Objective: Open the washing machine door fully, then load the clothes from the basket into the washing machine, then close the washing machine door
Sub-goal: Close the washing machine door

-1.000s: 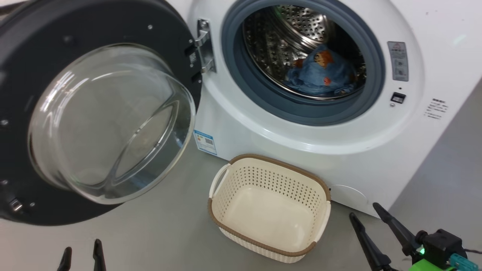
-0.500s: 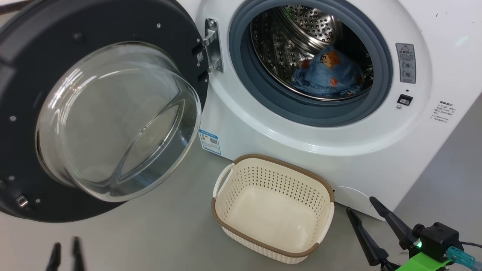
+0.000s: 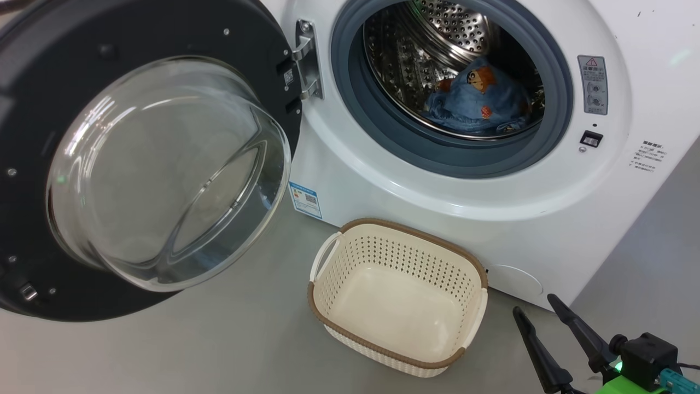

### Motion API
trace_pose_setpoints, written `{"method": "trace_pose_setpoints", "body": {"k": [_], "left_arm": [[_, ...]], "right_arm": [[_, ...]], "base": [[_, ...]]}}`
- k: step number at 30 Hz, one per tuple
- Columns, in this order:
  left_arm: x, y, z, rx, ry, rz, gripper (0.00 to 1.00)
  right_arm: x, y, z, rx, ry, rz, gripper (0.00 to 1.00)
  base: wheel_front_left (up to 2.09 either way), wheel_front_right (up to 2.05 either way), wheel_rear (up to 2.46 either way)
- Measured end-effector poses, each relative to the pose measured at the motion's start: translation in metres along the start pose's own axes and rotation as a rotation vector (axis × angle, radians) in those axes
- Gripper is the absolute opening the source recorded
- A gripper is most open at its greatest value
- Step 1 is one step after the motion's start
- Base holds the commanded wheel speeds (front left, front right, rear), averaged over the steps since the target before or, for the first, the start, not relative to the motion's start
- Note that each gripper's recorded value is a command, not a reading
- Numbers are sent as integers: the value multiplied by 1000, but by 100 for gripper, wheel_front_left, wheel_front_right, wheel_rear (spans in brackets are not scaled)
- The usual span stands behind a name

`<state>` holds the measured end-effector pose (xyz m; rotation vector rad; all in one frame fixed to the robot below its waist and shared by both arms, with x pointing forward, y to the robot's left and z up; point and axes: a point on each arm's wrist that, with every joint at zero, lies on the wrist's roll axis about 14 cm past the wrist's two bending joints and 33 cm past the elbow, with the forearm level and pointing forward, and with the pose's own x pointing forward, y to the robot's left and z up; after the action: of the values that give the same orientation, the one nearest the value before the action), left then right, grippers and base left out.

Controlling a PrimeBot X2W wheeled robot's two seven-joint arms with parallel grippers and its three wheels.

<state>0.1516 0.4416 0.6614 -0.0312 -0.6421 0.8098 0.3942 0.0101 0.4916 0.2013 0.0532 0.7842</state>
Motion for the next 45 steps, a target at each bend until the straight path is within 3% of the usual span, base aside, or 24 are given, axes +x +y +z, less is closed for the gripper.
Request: {"method": "trace_pose_setpoints", "body": {"k": [4,10,14,19,26,32,45], "left_arm": [[32,12,3,-74,-30,29,0],[61,37,-18,-185,71,102,0],[83,52,-44,-346,228,172,0],[89,56,-62,-396,366,185,0],[74,41,-106,-574,692,180,0],[61,31,-122,-618,852,152,0],[59,1,-126,-688,954,49,0]], "right_arm": [[-1,-1,-1,9,-1,-7,100],[-2,-6,0,12,-8,-26,100],[-5,-5,-2,24,-5,-35,100],[-5,-7,-1,22,-9,-40,100],[-5,-12,1,18,-15,-53,100],[-11,-14,-3,20,-3,-62,100],[-19,-20,3,9,-17,-90,100]], "base": [[0,0,0],[0,0,0],[0,0,0],[0,0,0],[0,0,0],[0,0,0],[0,0,0]]}}
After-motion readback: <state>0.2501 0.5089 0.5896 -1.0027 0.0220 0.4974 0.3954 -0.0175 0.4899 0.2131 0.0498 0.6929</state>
